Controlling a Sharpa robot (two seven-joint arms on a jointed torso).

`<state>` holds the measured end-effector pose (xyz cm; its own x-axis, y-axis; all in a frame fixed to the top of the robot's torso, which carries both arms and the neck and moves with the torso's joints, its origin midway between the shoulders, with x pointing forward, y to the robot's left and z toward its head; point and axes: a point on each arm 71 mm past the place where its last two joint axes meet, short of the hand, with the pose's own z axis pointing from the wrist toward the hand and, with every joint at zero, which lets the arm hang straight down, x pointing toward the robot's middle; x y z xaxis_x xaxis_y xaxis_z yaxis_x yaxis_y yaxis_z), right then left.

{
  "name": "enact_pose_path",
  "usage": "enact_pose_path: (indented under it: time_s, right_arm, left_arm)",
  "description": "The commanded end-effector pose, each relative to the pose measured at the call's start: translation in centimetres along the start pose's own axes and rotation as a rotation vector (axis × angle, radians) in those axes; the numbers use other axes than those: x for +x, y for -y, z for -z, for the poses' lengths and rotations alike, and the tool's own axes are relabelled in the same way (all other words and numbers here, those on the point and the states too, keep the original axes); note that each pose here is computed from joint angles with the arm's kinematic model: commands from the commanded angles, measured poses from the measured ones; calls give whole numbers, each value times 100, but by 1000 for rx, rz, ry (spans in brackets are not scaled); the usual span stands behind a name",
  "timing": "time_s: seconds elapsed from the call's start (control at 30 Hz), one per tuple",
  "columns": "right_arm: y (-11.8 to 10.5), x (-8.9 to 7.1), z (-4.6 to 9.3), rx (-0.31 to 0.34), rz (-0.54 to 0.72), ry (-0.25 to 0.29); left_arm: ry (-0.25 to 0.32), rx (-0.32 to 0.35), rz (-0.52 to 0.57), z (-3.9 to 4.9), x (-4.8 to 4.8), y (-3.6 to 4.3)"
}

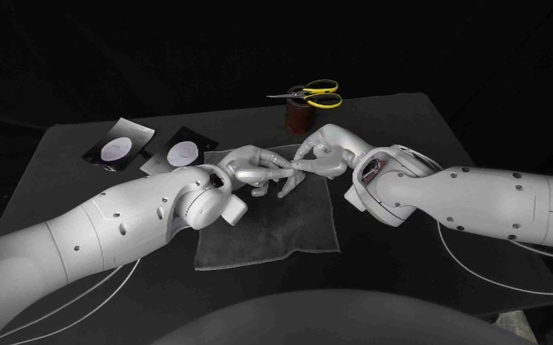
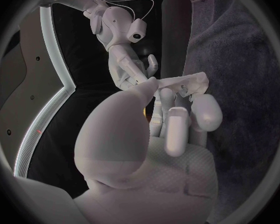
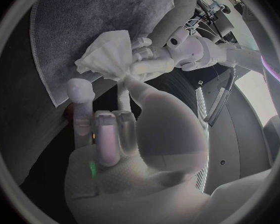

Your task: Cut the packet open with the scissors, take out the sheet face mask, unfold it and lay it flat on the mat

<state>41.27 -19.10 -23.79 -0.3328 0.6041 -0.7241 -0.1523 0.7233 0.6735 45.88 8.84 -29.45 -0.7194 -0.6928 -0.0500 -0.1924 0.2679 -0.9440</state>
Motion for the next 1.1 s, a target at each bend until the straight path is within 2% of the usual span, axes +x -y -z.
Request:
enact_pose_path:
  time_s: [0.03,0.83,1.1]
  right_arm:
    - [-6,15,-1,-8,4,-18]
    - [-51,30,30,-21,-10,-17]
    - [-2,12,19,-6,-3,-20]
  left_arm:
    - [-19,25,6,-5,26,29]
    - [15,22,4,-12,2,26]
    - [38,23,19,-8,-20,24]
